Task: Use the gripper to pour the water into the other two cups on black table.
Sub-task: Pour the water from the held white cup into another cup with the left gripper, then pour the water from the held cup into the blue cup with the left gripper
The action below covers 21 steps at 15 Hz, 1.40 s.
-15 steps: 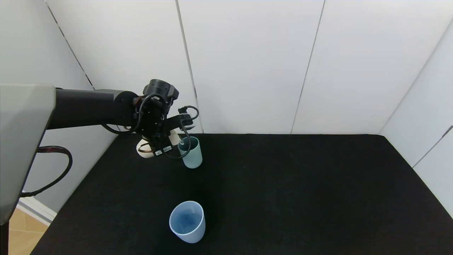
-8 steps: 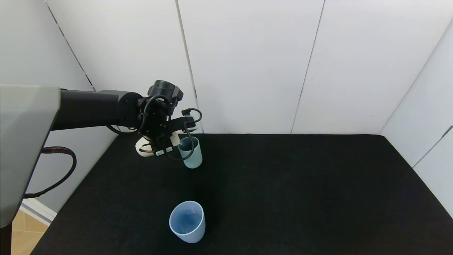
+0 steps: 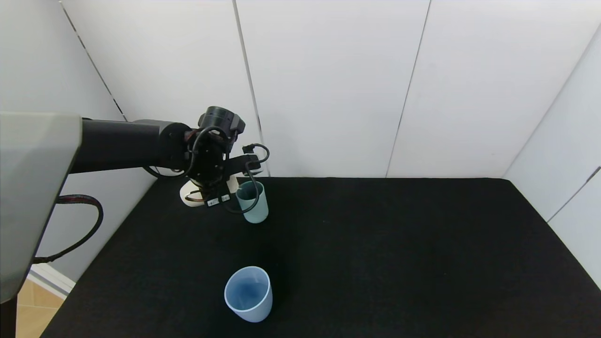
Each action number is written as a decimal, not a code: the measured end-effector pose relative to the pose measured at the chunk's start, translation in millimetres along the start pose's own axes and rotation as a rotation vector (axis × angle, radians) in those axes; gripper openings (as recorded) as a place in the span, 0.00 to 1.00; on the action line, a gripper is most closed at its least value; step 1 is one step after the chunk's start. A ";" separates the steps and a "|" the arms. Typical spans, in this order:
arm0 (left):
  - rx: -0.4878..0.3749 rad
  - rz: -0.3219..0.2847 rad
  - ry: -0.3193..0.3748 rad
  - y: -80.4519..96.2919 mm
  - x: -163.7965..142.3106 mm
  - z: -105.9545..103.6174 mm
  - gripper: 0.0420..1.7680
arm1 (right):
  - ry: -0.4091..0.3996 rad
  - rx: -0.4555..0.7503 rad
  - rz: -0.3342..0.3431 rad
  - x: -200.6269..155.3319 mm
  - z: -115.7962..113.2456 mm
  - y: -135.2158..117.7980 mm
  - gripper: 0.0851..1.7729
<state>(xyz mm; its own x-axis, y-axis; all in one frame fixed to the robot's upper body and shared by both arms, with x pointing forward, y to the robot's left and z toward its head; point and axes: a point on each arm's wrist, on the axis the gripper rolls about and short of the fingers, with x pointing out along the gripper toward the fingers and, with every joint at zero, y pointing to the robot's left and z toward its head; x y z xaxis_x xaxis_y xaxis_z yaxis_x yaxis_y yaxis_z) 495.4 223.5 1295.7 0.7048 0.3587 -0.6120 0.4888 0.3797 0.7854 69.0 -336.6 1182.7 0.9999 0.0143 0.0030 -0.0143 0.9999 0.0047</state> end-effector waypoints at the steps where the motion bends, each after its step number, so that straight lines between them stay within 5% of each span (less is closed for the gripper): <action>1: -0.003 0.000 -0.001 -0.1 -0.1 -0.2 0.70 | 0.000 0.000 0.000 0.0 0.0 0.0 0.96; 6: -0.079 -0.013 -0.017 -1.1 -0.5 -1.0 0.70 | 0.000 0.000 0.000 0.0 0.0 0.0 0.96; 12: -0.215 -0.137 -0.132 -1.2 -8.0 -6.8 0.70 | 0.000 0.000 0.000 0.0 0.0 0.0 0.96; 16: -0.260 -0.235 -0.178 -1.2 -20.0 -34.2 0.70 | 0.000 0.000 0.000 0.0 0.0 0.0 0.96; 21: -0.282 -0.271 -0.184 -5.0 -54.9 -78.0 0.70 | 0.000 0.000 0.000 0.0 0.0 0.0 0.96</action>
<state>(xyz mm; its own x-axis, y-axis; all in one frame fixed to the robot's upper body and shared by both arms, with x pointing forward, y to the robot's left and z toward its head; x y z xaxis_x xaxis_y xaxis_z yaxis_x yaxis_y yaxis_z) 414.2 268.4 1318.1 0.6628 0.0654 -0.7459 0.5270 0.6669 0.5268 69.0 -336.6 1182.7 0.9999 0.0147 0.0030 -0.0147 0.9999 0.0047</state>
